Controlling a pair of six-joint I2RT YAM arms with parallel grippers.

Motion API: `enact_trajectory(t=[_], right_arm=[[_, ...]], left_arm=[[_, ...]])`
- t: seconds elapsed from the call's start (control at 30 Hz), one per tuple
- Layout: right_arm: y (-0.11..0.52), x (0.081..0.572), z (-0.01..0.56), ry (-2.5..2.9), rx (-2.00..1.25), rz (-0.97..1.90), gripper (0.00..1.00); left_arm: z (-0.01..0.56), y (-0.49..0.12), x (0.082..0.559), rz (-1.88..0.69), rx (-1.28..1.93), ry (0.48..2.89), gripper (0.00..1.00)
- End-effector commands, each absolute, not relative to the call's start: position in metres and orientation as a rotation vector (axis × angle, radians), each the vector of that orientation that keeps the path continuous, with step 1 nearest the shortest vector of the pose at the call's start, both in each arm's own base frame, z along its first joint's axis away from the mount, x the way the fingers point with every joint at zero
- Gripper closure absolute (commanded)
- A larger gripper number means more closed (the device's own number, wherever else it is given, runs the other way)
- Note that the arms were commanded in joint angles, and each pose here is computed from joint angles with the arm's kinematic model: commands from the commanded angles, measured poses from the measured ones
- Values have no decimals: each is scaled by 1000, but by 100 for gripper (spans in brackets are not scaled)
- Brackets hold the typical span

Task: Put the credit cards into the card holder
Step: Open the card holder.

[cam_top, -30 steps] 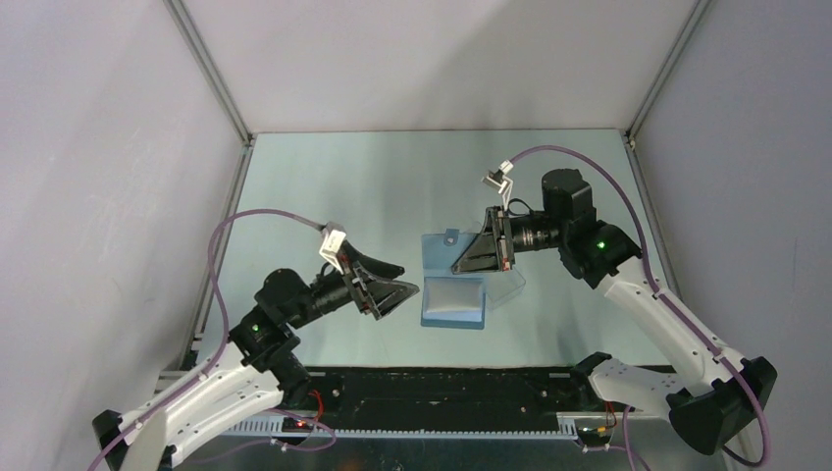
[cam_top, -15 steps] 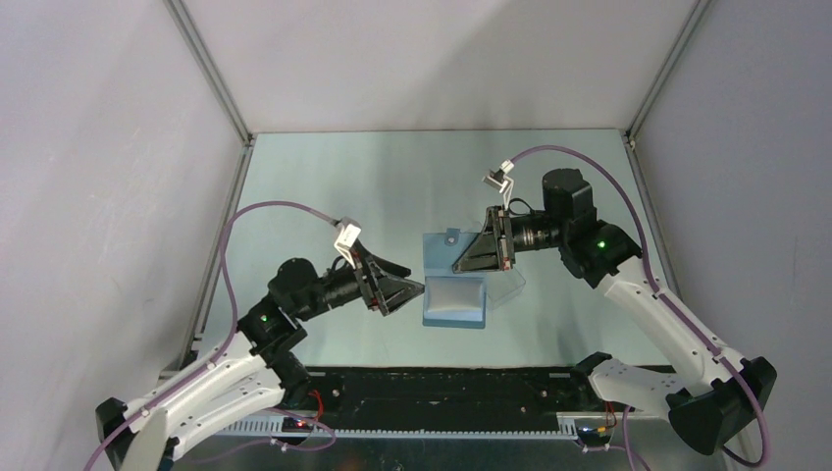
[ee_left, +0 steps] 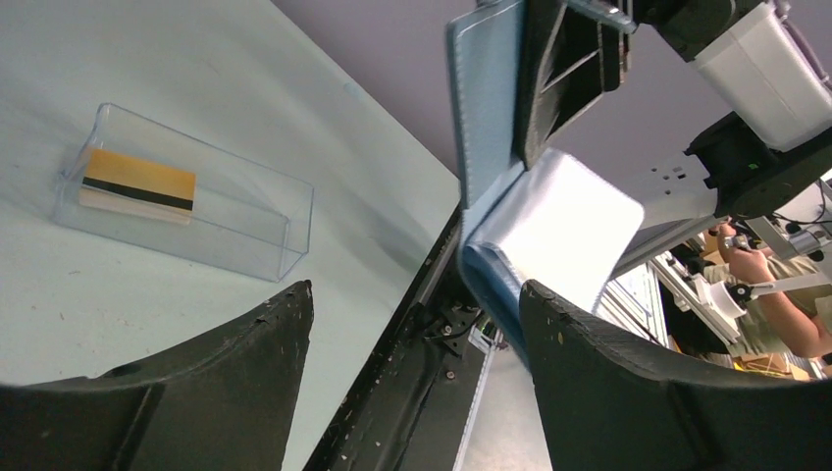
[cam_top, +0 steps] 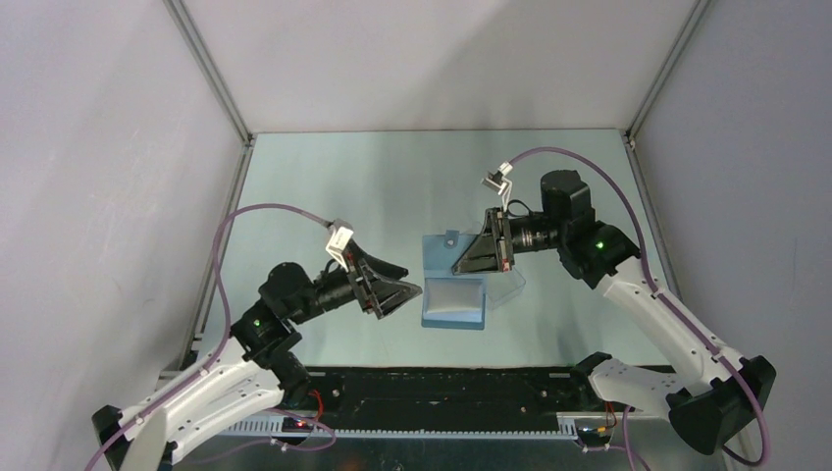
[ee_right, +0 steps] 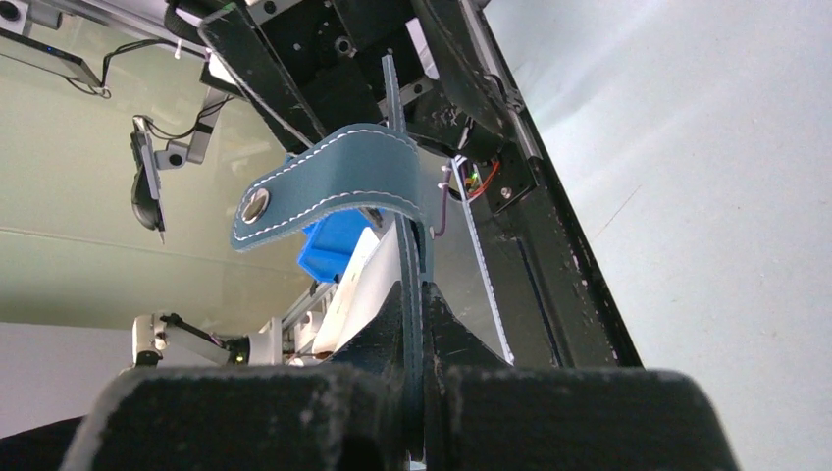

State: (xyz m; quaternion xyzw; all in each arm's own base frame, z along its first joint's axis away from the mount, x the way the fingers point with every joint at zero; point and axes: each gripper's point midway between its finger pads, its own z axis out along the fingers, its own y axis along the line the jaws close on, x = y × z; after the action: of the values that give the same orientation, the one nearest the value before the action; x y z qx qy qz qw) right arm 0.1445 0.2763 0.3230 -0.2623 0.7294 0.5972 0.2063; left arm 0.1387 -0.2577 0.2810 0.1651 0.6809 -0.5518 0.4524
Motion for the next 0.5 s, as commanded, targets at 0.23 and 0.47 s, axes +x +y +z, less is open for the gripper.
enact_trajectory(t=[0.23, 0.47], right_arm=[[278, 151, 322, 2034, -691, 1668, 100], [278, 155, 323, 2049, -655, 1674, 100]], left_arm=[[311, -256, 132, -1386, 449, 1585, 19], [299, -266, 132, -1392, 485, 1635, 20]])
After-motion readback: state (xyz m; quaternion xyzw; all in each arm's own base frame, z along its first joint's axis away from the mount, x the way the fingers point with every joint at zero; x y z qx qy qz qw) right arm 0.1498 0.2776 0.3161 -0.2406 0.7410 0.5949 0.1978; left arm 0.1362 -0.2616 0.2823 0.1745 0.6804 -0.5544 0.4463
